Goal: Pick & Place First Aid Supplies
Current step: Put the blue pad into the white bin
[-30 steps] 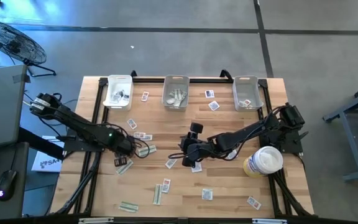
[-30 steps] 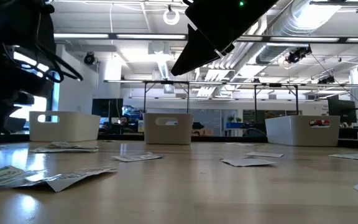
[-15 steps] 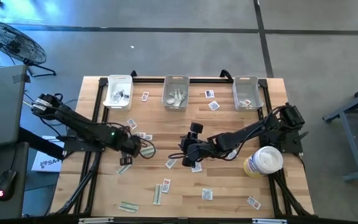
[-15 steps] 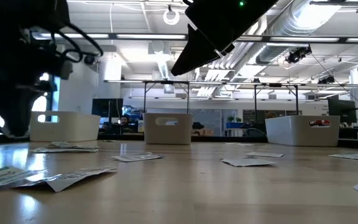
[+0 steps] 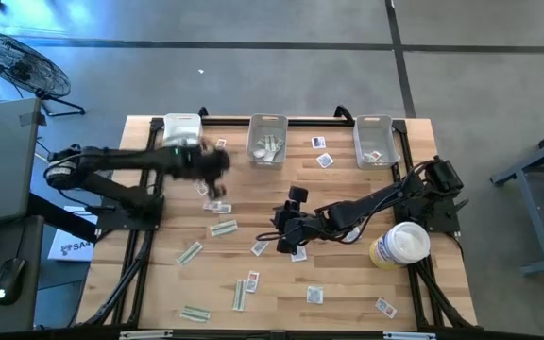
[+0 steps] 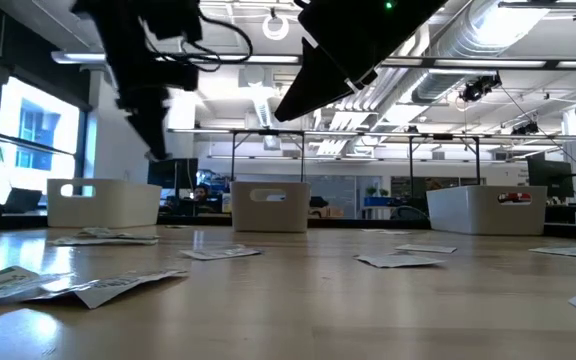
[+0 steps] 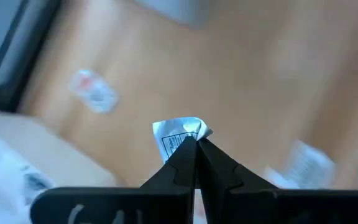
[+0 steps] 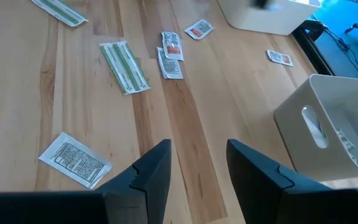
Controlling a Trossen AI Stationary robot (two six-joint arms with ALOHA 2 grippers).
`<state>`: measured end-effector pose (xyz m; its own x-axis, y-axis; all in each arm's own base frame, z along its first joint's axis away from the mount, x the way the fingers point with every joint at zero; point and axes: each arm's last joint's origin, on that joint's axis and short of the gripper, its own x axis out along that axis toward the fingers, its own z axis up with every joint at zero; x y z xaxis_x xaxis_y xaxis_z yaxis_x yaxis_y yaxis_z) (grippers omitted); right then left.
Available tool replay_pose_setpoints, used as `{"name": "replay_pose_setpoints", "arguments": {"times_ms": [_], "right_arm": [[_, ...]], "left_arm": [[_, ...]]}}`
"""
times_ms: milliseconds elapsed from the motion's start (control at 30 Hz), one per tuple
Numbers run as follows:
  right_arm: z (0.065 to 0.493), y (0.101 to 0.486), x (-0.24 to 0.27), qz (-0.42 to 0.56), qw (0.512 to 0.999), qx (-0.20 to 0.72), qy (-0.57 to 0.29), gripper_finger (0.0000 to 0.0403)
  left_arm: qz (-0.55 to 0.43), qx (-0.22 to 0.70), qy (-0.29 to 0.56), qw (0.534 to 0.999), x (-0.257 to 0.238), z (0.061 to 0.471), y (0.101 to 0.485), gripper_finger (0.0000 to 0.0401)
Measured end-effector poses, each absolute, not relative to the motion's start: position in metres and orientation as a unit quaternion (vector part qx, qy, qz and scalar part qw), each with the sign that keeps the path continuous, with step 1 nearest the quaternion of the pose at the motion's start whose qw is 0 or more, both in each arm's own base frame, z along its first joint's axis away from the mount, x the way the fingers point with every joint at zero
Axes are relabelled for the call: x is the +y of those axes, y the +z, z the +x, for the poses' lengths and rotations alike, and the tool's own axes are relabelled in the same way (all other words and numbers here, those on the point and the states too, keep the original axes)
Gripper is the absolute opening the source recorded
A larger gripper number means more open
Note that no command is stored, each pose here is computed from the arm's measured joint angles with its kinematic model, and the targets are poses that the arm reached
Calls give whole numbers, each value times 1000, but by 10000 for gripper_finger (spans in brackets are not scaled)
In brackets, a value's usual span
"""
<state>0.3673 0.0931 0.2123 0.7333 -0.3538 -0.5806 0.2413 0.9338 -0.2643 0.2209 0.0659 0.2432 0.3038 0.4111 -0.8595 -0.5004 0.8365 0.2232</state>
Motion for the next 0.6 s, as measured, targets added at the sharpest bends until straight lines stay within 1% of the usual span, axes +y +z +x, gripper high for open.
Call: {"name": "replay_pose_setpoints", "arguments": {"times_ms": [167,333,433,600], "right_arm": [[367,212,93,-83,928,330,-154,149],[367,212,93,-83,928,330,-154,149],[367,212,93,-84,928,330,-154,149],[367,212,93,-84,928,330,-154,149]], "left_arm": [[-141,453,404,782,135,200,254,2],[-205,437,489,726,185,170,246,1],[-231,446,520,691,204,157,235,1],[-261,464,542,651,219,141,223,0]]}}
